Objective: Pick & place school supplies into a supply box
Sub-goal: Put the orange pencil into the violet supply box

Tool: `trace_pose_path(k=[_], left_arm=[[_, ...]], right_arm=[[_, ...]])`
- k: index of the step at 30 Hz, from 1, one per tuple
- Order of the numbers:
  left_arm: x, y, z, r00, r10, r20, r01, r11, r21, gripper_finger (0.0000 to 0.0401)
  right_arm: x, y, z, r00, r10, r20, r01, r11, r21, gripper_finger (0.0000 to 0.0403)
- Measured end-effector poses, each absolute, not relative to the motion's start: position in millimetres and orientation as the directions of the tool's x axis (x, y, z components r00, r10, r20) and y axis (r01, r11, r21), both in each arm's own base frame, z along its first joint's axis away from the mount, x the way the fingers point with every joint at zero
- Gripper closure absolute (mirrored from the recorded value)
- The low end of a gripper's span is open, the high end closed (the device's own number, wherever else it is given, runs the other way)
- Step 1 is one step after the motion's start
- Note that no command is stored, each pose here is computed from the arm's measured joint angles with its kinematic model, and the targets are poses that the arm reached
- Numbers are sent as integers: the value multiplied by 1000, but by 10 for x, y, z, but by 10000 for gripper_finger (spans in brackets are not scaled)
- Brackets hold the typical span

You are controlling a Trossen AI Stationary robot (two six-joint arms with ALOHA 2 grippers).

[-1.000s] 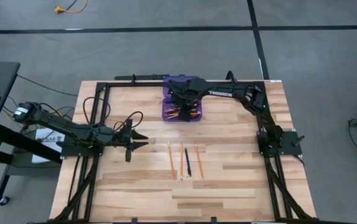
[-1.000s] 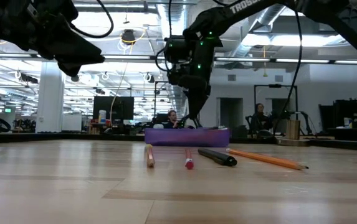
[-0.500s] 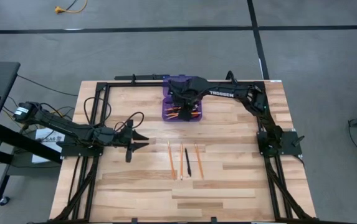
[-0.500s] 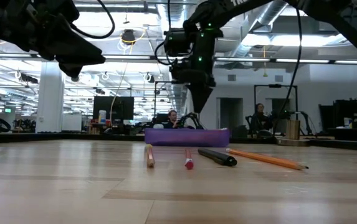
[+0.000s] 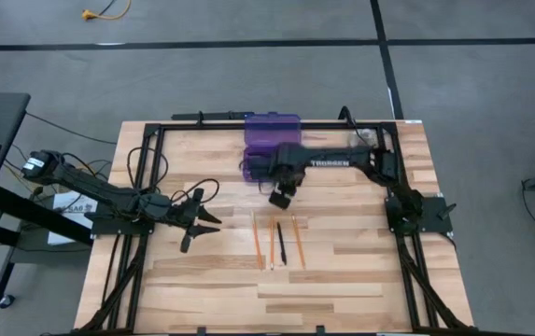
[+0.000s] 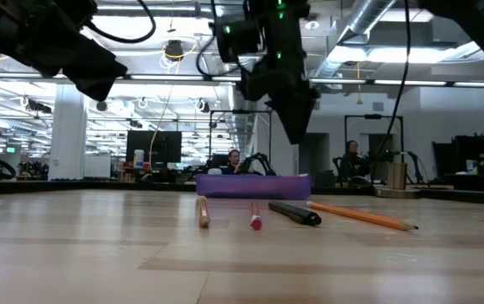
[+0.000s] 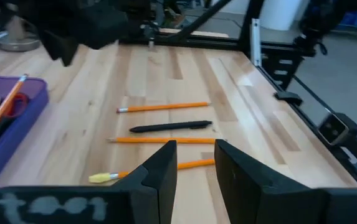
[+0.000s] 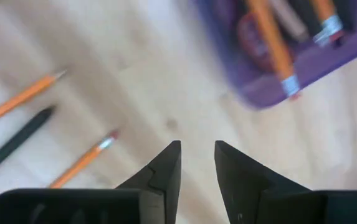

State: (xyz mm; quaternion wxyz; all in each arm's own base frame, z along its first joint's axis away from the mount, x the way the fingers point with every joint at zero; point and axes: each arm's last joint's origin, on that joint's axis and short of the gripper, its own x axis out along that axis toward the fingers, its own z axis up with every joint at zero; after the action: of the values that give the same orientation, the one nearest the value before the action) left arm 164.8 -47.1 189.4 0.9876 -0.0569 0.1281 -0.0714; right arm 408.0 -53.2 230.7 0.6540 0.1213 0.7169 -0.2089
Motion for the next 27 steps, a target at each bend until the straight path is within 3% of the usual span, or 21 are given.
trace_pose_path(k=[7,14,27], left_arm=[[1610,-589,1894,943,-224,-245,208,974,-87,305],[1558,-715,1893,922,-300,-246,291,954,-72,305],[1463,-896,1893,861,-445,-247,436,895,-92,305]], right_arm=[[4100,316,2307,-93,-136,-986,465,870,-163,311],[3954,1002,2311,-94,-189,-978,581,787,-207,311],[3795,1465,2310,-83,-199,-976,656,727,-204,311]])
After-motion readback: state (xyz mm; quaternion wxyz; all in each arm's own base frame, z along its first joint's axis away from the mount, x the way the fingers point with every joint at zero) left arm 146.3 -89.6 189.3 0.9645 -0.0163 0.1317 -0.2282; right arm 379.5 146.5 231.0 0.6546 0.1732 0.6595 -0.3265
